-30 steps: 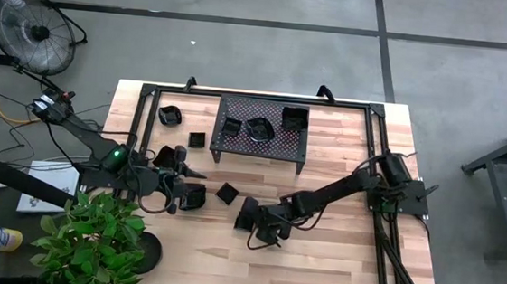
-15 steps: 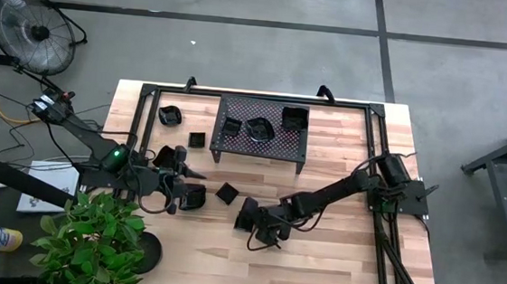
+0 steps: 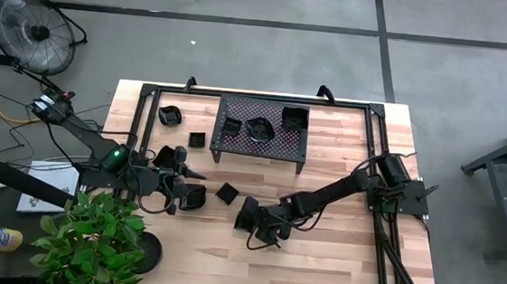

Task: Pick & Place Mini shaped plates
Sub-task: Stack the square plate on the square plates on the shelf

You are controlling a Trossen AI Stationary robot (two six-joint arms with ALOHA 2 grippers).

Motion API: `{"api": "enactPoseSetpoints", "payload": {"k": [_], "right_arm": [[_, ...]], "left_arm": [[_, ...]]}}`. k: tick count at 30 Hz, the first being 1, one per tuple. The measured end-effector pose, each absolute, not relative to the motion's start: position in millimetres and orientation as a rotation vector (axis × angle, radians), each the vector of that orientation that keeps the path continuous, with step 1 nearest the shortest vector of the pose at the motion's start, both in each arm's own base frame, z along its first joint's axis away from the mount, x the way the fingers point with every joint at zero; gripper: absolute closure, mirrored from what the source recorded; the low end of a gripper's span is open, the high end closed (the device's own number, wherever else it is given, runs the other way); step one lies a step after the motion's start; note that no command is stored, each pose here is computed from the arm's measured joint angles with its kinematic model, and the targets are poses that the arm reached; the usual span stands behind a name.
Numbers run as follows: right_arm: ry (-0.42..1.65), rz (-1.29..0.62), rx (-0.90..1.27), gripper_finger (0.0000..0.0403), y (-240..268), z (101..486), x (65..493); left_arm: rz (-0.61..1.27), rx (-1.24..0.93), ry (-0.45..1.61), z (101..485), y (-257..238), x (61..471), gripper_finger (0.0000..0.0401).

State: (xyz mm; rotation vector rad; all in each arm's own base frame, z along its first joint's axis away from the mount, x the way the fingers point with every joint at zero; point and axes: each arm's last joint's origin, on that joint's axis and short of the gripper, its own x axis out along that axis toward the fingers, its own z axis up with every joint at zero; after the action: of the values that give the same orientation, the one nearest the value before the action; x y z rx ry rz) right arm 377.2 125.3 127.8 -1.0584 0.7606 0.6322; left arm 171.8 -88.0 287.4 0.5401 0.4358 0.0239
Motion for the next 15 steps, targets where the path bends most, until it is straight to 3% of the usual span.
{"api": "enactPoseSetpoints", "payload": {"k": [15], "right_arm": [[0.760, 0.633, -1.058, 0.0384, 125.3, 127.8, 377.2]], "left_arm": [[0.026, 0.531, 0.436, 287.4, -88.0, 171.8, 0.0300]]}}
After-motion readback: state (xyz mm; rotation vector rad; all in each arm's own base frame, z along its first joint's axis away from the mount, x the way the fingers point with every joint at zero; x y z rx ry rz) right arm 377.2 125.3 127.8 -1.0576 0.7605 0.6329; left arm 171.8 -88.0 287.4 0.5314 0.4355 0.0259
